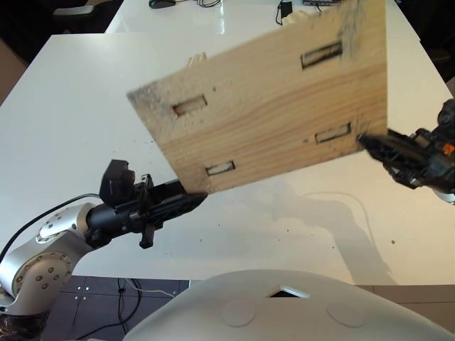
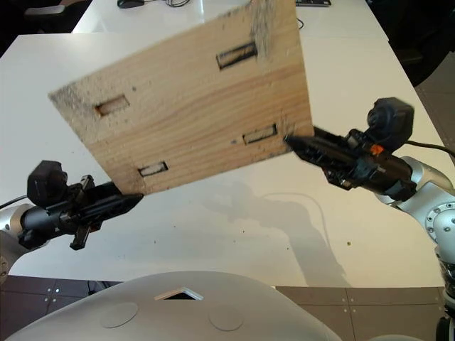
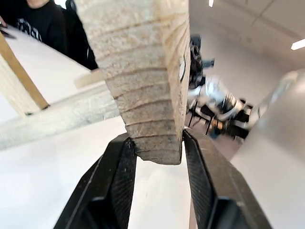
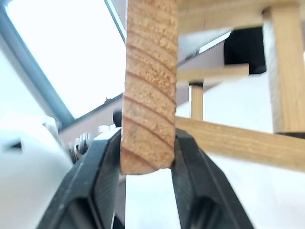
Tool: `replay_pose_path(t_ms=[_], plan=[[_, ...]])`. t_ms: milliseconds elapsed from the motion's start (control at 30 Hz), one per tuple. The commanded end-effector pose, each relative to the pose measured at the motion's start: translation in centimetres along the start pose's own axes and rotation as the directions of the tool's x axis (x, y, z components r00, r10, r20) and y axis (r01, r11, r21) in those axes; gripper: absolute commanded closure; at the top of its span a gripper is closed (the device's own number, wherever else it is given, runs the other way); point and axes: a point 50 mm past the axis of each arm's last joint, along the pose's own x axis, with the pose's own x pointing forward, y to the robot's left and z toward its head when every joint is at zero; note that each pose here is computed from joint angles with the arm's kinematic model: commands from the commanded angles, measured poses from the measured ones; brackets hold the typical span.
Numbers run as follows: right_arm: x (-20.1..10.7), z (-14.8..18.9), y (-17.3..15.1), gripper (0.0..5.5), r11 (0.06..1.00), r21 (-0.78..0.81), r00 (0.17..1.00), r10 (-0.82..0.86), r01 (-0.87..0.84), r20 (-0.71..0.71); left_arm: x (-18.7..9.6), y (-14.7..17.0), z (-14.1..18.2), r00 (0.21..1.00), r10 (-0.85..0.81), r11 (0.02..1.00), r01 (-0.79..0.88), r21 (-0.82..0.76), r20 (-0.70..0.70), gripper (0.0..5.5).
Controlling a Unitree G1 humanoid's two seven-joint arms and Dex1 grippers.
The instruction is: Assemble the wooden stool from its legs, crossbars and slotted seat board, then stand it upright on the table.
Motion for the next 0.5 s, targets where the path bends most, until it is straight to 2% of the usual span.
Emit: replay_pose_path(t_ms=[33,233,333,500], plan=[[6.1,-1.6,4.1,4.06,0.979,0.156,0.992,0.124,-0.129,0.037,5.2,-2.1,7.3,0.941,0.107,0.983,-0.148,0.107,0.322,4.08],[7.3,-1.4,3.3,4.06,0.986,0.16,0.996,0.03,-0.042,0.079,6.6,-0.3,8.4,0.891,0.25,0.966,-0.259,-0.028,0.38,4.08],[8.0,-1.2,2.2,4.06,0.983,0.178,0.994,-0.071,0.055,0.087,7.4,0.6,8.5,0.857,0.323,0.946,-0.304,-0.113,0.402,4.08],[9.3,-0.2,0.2,4.06,0.954,0.227,0.964,-0.229,0.194,0.136,7.1,2.9,8.4,0.75,0.532,0.846,-0.453,-0.28,0.394,4.07]])
